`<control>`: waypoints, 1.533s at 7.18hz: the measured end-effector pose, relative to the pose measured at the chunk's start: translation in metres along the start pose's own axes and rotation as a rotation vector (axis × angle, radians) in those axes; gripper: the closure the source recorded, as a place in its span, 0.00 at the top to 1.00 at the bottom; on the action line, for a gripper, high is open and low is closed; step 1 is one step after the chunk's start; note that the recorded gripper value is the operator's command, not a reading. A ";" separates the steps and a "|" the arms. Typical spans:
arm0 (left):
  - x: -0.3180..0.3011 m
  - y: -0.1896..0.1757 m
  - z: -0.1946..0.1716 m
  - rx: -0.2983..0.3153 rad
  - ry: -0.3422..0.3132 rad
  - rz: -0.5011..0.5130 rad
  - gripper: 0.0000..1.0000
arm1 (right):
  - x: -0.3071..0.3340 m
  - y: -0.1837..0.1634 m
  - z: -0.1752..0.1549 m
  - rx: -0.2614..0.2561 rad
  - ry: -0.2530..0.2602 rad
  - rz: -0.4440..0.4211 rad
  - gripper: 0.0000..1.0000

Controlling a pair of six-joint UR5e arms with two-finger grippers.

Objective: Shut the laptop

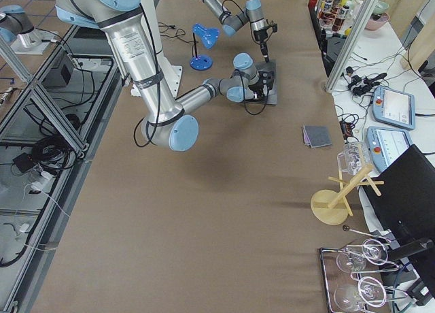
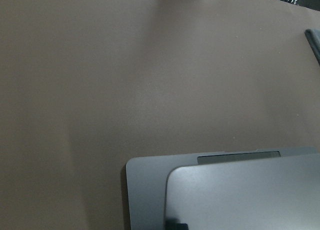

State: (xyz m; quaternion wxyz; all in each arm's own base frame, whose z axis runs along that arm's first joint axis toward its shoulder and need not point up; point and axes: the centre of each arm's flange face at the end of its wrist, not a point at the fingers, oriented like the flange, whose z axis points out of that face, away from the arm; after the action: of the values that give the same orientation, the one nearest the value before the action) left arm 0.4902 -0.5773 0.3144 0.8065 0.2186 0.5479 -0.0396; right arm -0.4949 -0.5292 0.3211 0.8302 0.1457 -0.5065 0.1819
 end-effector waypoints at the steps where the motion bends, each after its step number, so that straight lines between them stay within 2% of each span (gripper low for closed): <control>1: 0.002 0.006 0.007 0.009 -0.011 0.003 0.00 | 0.000 0.003 0.006 0.003 0.009 -0.002 0.00; 4: 0.021 0.005 -0.004 0.019 0.027 0.006 0.00 | -0.012 -0.004 -0.007 -0.003 -0.020 0.001 0.00; 5: 0.028 0.000 -0.016 -0.001 0.057 0.004 0.12 | -0.014 -0.015 -0.021 -0.031 -0.040 0.009 0.36; 6: 0.031 -0.007 -0.031 -0.045 0.075 -0.013 0.31 | -0.011 -0.031 -0.039 -0.075 -0.052 0.024 0.99; 7: 0.031 -0.018 -0.050 -0.106 0.070 -0.045 0.98 | -0.001 -0.047 -0.055 -0.107 -0.044 0.044 1.00; 8: 0.028 -0.026 -0.077 -0.154 0.060 -0.070 0.98 | 0.015 -0.060 -0.068 -0.118 -0.013 0.058 1.00; 9: 0.016 -0.027 -0.103 -0.162 0.050 -0.081 0.99 | 0.033 -0.069 -0.080 -0.120 0.025 0.039 1.00; 10: 0.000 -0.032 -0.126 -0.165 0.030 -0.069 0.99 | 0.058 -0.075 -0.097 -0.125 0.066 -0.018 1.00; 11: -0.024 -0.039 -0.150 -0.179 -0.016 -0.024 0.99 | 0.095 -0.082 -0.119 -0.142 0.109 -0.075 1.00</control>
State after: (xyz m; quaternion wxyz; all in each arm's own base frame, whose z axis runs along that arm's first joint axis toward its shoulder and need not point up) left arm 0.3391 -0.5576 0.2781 0.8267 0.1390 0.5452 -0.0019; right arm -0.3241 -0.5372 0.3481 0.8709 0.0954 -0.4664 0.1220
